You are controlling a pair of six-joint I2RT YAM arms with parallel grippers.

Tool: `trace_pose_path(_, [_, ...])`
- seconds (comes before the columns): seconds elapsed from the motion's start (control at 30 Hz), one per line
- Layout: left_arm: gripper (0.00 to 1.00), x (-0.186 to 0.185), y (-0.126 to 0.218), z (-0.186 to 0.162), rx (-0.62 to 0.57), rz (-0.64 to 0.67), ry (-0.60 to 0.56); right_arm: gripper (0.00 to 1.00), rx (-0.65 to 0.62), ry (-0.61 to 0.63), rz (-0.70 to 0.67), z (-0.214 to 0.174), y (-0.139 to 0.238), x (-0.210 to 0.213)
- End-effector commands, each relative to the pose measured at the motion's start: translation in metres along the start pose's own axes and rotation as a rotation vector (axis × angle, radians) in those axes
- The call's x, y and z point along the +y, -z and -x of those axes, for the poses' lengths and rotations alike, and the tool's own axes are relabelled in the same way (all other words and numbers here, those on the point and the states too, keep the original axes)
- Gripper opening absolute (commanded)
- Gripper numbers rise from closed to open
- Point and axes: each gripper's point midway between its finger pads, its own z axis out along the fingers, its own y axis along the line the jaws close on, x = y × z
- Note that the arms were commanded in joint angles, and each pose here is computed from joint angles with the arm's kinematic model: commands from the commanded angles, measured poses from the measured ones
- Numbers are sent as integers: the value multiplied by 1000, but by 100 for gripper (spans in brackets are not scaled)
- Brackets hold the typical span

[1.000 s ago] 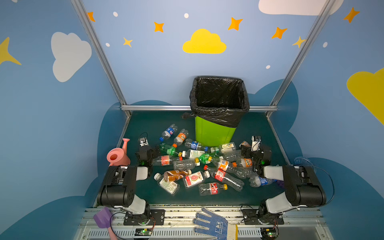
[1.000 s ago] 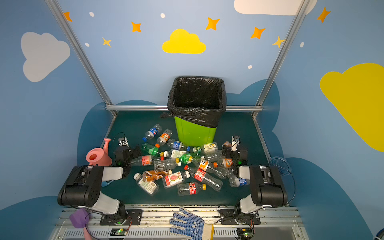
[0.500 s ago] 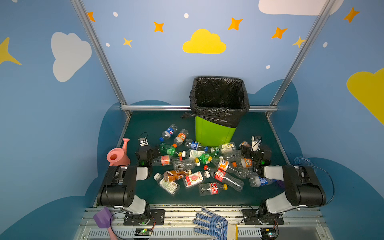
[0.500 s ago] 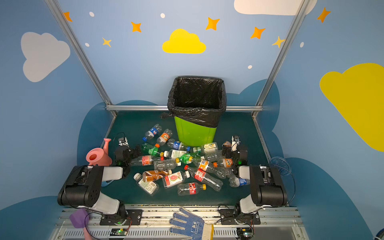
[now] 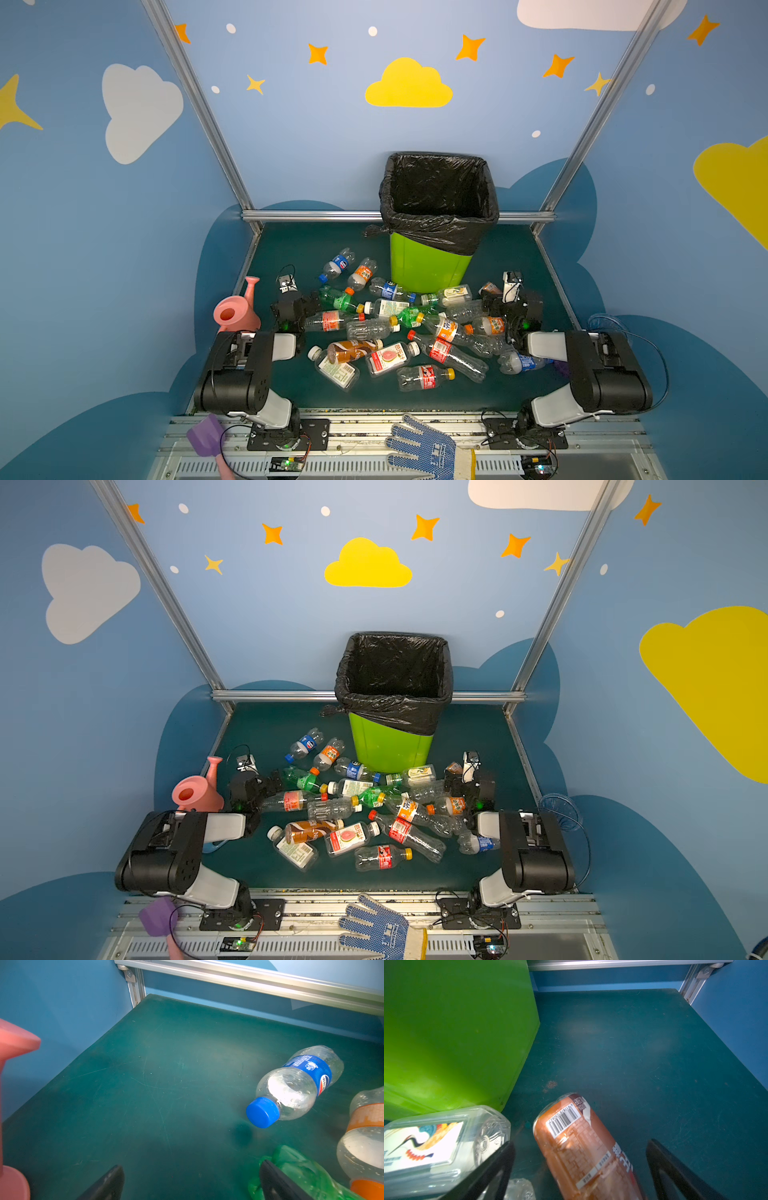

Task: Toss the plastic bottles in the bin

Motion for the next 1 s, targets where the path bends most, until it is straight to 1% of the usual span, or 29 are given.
trace_pose_path(0.0, [100,-2,0,13,-29,4,-4,98,-33,-12,-5,12,1,-2])
trace_pose_path(0.03, [100,-1,0,13,-32,5,0,98,-41,-19,-18,19,1,-4])
trace_pose_path(0.07, [100,0,-1,17,-32,21,14,98,-8,-40,-42,21,2,-9])
trace_pose_path(0.13, [100,-1,-1,25,0,27,7,98,122,-107,-65,24,8,-16])
trace_pose_path(0.17, [100,0,0,36,19,45,0,98,165,-140,-70,29,13,-18])
trace_pose_path(0.2, [100,2,1,42,68,74,-13,98,191,-156,-71,31,17,-18])
trace_pose_path(0.27, [100,2,3,58,140,105,-53,98,198,-172,-60,44,28,-16])
trace_pose_path(0.3, [100,0,4,66,152,101,-73,98,201,-178,-50,46,33,-14])
trace_pose_path(0.4, [100,-9,8,91,151,75,-101,98,212,-208,-32,54,47,-9])
trace_pose_path(0.47, [100,-25,9,102,143,-5,-113,98,220,-230,-16,56,54,-6])
trace_pose_path(0.53, [100,-47,3,103,166,-120,-165,98,224,-246,-12,58,57,-5])
trace_pose_path(0.6, [100,-62,-3,103,224,-182,-183,98,231,-253,-14,60,58,-6])
trace_pose_path(0.77, [100,-100,-24,84,445,-335,-232,98,261,-265,-16,62,60,-6])
trace_pose_path(0.87, [100,-117,-35,74,505,-361,-322,98,261,-274,-25,61,61,-8])
trace_pose_path(0.97, [99,-129,-48,64,547,-372,-378,98,267,-278,-38,60,63,-11])
